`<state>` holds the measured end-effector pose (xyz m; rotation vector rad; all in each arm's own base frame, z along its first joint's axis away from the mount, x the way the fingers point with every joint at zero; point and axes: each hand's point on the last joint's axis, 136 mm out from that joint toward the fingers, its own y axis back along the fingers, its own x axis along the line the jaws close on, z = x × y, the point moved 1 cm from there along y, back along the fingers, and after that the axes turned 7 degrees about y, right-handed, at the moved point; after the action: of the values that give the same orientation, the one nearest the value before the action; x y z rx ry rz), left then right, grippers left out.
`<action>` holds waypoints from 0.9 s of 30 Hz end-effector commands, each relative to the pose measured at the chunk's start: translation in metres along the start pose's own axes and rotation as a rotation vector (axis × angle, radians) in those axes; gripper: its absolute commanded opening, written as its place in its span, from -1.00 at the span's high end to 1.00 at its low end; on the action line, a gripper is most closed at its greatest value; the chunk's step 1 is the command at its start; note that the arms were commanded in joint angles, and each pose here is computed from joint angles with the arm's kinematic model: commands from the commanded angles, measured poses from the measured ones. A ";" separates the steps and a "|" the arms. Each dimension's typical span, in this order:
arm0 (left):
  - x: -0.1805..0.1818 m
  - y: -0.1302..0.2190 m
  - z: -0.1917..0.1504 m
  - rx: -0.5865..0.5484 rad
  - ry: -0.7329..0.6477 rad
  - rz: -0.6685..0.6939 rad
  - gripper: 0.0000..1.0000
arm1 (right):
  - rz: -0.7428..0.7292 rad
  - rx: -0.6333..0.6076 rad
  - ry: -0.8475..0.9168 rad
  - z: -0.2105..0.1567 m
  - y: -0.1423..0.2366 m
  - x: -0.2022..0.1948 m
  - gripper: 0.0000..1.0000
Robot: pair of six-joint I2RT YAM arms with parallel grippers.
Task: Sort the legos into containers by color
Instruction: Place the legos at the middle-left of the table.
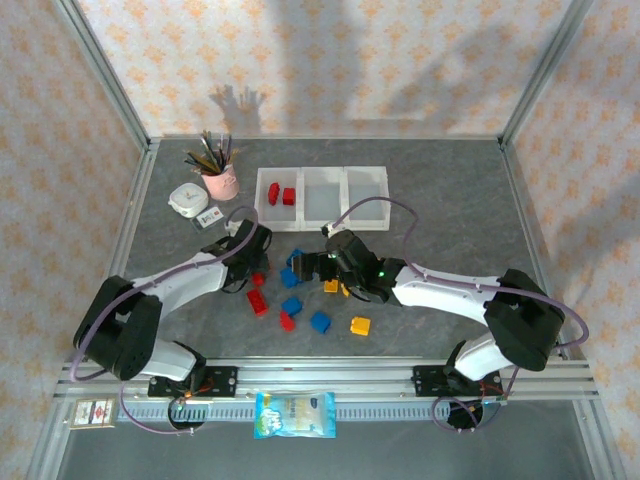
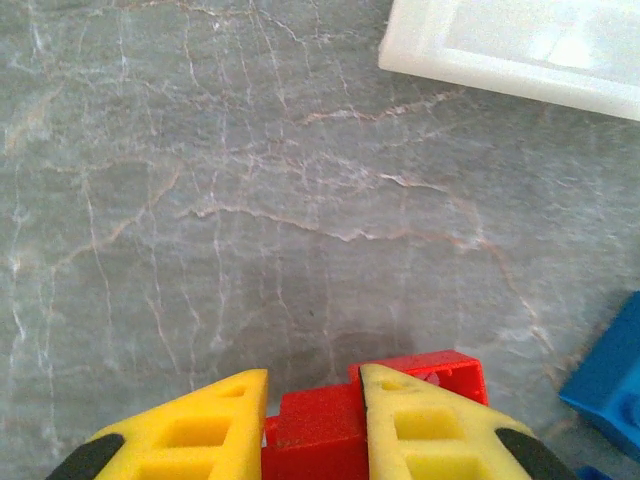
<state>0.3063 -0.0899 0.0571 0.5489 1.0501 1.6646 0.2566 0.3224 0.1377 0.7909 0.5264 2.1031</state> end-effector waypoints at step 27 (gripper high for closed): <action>0.007 -0.010 -0.026 0.105 0.016 -0.052 -0.02 | -0.007 -0.027 -0.015 0.009 -0.002 0.000 -0.99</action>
<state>0.2897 -0.0889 0.0438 0.5773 1.1302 1.5948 0.2568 0.3225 0.1366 0.7948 0.5277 2.1001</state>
